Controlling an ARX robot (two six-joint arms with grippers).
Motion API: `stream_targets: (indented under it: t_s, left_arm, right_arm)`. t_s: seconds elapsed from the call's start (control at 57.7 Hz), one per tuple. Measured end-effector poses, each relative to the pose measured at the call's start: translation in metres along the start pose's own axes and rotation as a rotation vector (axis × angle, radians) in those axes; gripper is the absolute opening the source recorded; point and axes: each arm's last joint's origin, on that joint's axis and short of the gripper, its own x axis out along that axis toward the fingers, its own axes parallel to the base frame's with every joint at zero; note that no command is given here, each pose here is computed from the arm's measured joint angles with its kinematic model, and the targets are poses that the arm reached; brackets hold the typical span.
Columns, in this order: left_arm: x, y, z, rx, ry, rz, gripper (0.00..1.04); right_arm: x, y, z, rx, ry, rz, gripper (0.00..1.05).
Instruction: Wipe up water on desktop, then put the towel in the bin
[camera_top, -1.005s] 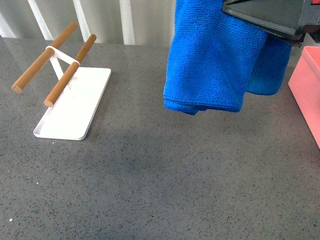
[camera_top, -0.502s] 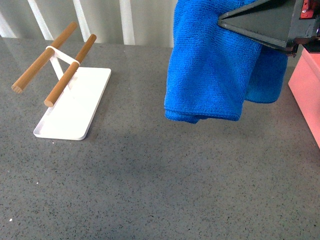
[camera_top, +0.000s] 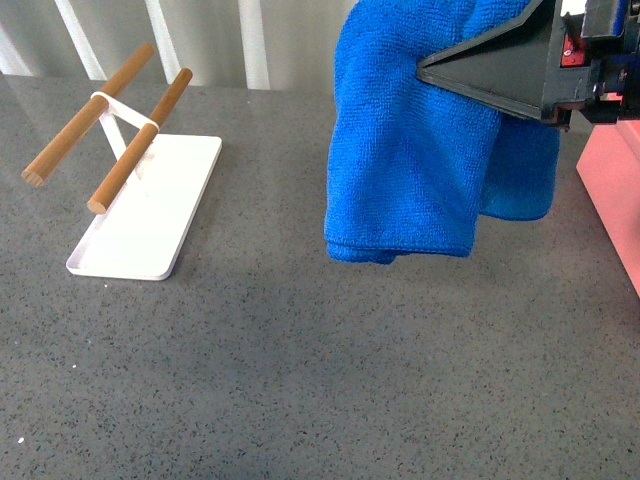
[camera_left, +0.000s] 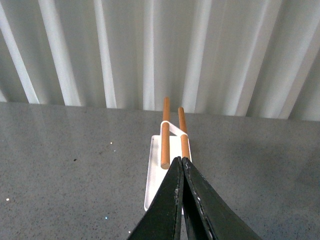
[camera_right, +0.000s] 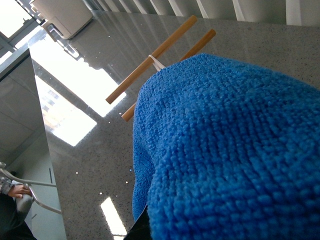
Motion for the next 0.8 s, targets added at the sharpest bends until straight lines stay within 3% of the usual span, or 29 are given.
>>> stream_targets:
  t_s: [0.139,0.329,0.606,0.797]
  left_arm:
    - [-0.001,0.000,0.001,-0.001,-0.010,0.000,0.05]
    - [-0.001,0.000,0.001,0.000,-0.010,0.000,0.45]
    - [-0.001,0.000,0.001,0.000,-0.011,0.000,0.97]
    - [-0.001,0.000,0.001,0.002,-0.010,0.000,0.98]
  right_arm:
    - [0.005,0.001,0.005,-0.020,-0.001,-0.002,0.04]
    - [0.020,-0.013,-0.003,0.004,0.110,-0.111,0.04]
    - [0.045,-0.060,-0.047,-0.024,0.565,-0.433,0.04]
    - [0.050,-0.087,-0.065,-0.092,0.745,-0.514,0.04]
